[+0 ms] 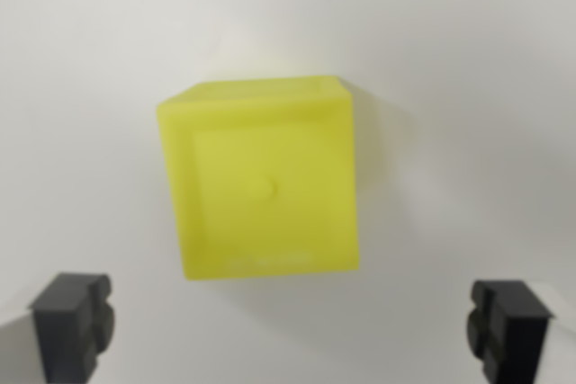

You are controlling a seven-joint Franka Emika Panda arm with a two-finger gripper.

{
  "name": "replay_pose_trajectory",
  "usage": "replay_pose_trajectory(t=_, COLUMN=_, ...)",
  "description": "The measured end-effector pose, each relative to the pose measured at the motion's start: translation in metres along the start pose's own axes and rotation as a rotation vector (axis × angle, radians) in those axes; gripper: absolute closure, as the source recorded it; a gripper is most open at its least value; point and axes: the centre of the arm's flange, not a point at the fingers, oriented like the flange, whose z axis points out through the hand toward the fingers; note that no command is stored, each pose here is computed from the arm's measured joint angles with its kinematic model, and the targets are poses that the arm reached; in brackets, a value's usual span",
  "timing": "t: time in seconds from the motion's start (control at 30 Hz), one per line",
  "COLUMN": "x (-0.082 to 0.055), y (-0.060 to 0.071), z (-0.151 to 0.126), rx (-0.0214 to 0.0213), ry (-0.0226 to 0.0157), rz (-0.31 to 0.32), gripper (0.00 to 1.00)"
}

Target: Pick yellow cube

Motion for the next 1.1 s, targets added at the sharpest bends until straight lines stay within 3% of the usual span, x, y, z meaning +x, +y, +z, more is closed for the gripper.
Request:
replay_pose_trajectory(t=0.3, x=-0.001, y=-0.011, z=0.02, rx=-0.0024, ry=-0.0014, rz=-0.057, gripper=0.0)
replay_pose_trajectory(t=1.1, x=0.0, y=-0.011, z=0.068, rx=-0.0037, ry=-0.0021, rz=-0.065, gripper=0.0)
